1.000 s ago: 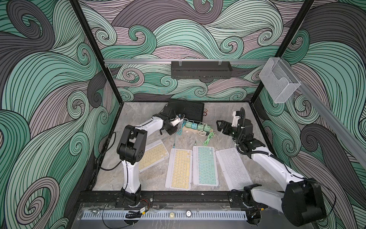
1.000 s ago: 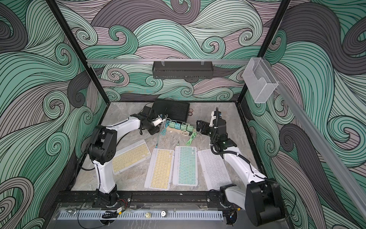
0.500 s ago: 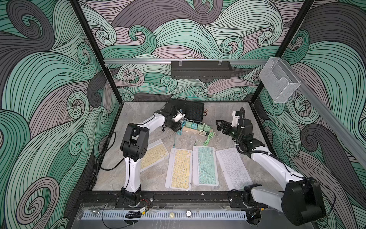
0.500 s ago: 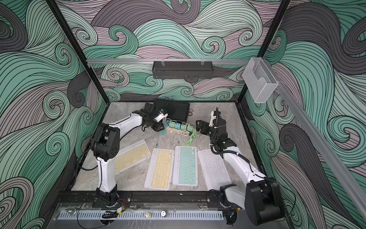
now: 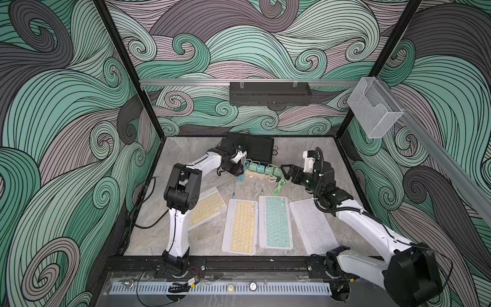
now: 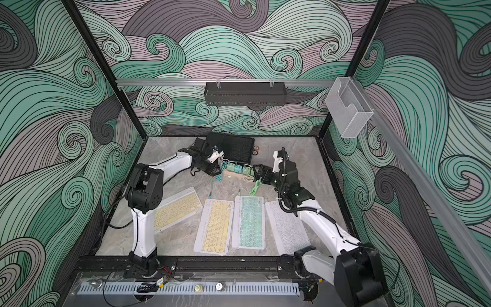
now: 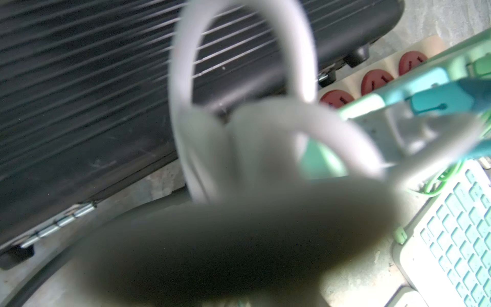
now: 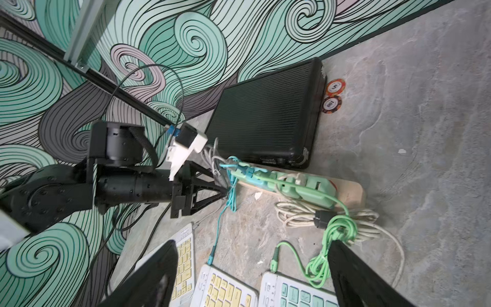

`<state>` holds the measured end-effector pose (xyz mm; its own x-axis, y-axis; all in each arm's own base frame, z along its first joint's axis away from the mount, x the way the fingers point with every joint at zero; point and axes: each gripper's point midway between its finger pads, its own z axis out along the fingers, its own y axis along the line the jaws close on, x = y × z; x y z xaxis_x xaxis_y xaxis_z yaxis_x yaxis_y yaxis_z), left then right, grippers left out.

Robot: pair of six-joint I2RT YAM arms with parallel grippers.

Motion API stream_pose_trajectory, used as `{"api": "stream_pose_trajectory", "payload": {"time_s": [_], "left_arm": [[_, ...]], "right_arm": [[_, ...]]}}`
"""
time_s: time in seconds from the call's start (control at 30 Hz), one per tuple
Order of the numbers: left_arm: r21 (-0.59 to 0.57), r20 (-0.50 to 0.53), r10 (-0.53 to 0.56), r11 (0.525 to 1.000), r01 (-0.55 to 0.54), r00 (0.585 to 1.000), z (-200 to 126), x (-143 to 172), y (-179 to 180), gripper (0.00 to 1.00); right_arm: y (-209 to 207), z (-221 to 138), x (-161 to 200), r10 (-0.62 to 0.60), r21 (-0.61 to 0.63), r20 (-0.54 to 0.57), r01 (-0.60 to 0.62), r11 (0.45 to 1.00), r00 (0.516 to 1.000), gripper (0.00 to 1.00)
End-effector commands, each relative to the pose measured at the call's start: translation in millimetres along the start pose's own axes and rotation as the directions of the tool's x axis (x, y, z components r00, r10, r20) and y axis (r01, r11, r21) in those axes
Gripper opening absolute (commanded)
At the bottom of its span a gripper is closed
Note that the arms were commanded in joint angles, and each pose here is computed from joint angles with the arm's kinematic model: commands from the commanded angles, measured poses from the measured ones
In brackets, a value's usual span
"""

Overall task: Unplug the wireless keyboard
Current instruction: Pick up the keyboard from the center of the board.

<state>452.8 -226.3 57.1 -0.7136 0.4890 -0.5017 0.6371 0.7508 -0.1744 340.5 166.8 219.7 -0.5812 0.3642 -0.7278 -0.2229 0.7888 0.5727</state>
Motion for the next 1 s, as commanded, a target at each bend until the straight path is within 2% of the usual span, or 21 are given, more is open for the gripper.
{"api": "stream_pose_trajectory", "payload": {"time_s": [0.0,0.2,0.3,0.67,0.8,0.97], "left_arm": [[-0.029,-0.090,-0.017,0.999,0.015,0.996,6,20,0,0.43],[-0.037,-0.081,0.029,0.999,-0.032,0.996,-10,8,-6,0.12],[-0.032,-0.050,0.044,0.998,-0.046,0.998,-21,-2,-11,0.01],[-0.075,0.019,0.117,0.991,-0.115,0.993,-58,-22,-14,0.00],[-0.081,0.022,0.120,0.990,-0.118,0.993,-67,-25,-15,0.00],[-0.083,0.031,0.136,0.988,-0.133,0.990,-75,-27,-17,0.00]], "right_arm": [[7,-12,1,0.003,0.008,0.024,-0.003,1.000,1.000,0.88],[23,-10,21,0.026,-0.040,0.007,-0.025,0.999,1.000,0.83],[35,2,35,0.028,-0.073,-0.023,-0.030,0.997,0.999,0.79],[87,77,87,0.029,-0.148,-0.150,-0.051,0.988,0.988,0.71],[98,113,107,0.036,-0.153,-0.193,-0.066,0.986,0.981,0.64],[103,148,116,0.056,-0.146,-0.176,-0.082,0.986,0.983,0.58]]}}
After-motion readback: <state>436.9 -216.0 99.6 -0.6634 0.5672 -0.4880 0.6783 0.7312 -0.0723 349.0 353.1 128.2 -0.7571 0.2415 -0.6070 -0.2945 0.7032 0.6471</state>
